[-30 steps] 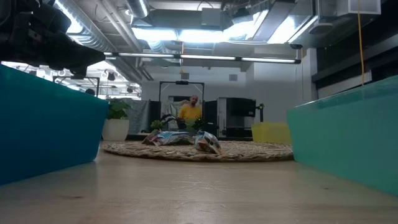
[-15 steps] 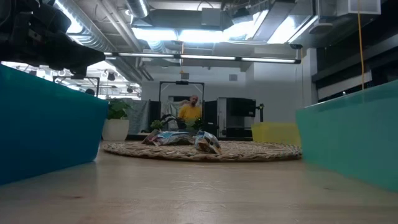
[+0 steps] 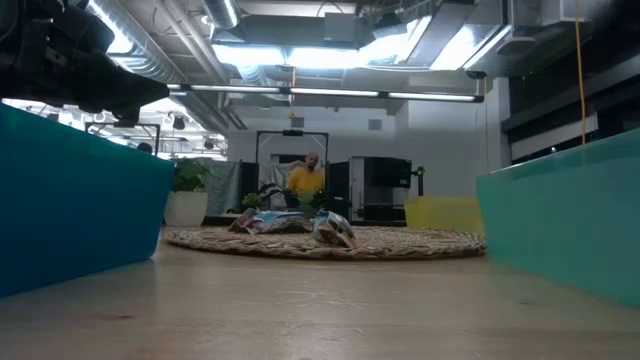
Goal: Pick and place Granola Bars by type
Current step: Put the yellow granola bar into the yellow bin
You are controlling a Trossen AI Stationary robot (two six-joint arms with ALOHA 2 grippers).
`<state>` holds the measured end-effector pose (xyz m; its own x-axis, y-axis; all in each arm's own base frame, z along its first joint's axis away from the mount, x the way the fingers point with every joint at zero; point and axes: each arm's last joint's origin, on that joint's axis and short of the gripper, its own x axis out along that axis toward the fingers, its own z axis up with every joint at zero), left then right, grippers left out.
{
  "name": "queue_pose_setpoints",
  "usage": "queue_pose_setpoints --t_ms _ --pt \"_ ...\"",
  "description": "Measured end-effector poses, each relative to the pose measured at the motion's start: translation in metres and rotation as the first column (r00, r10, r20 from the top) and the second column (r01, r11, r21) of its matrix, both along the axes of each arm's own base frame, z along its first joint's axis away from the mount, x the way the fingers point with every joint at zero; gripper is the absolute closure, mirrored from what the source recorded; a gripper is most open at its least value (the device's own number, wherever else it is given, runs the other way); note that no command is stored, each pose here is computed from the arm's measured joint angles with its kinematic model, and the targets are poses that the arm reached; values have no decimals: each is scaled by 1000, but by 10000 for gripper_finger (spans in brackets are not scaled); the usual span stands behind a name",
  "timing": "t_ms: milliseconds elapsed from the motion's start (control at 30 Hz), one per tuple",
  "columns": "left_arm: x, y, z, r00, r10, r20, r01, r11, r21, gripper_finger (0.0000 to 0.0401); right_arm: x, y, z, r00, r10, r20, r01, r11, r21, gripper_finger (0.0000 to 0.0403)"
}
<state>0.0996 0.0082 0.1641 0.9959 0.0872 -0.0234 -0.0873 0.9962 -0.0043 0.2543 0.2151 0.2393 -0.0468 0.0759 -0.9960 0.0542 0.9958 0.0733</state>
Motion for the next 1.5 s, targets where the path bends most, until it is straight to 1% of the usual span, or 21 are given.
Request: queue_pose_setpoints --t_ms 133,367,567,767,867,1000,1067,1133,1200,1267,1400,1500 --pt "0 0 0 1000 0 0 0 1000 0 374 13 -15 27 995 84 58 -79 994 -69 191" --pt "0 0 0 1000 0 0 0 1000 0 376 42 -46 68 966 193 169 -184 981 -69 191" --pt "0 0 0 1000 0 0 0 1000 0 373 63 -82 87 916 321 240 -307 947 -95 191" --pt "0 0 0 1000 0 0 0 1000 0 375 78 -122 96 867 424 262 -398 905 -146 191" --pt "0 0 0 1000 0 0 0 1000 0 373 86 -141 98 853 438 285 -405 898 -169 191" --pt "0 0 0 1000 0 1 0 1000 0 374 99 -165 100 834 413 365 -364 910 -198 191" --pt "0 0 0 1000 0 0 0 1000 0 375 105 -175 102 818 394 419 -343 919 -196 191" --pt "0 0 0 1000 0 0 0 1000 0 377 110 -183 104 789 401 465 -351 916 -194 191" --pt "0 0 0 1000 0 1 0 1000 0 377 115 -188 107 748 428 507 -381 903 -199 191" --pt "0 0 0 1000 0 0 0 1000 0 377 118 -192 108 701 469 537 -419 880 -222 189" --pt "0 0 0 1000 0 0 0 1000 0 374 121 -197 110 609 586 534 -510 805 -302 162" --pt "0 0 0 1000 0 0 0 1000 0 372 125 -201 106 561 657 504 -564 748 -349 131"
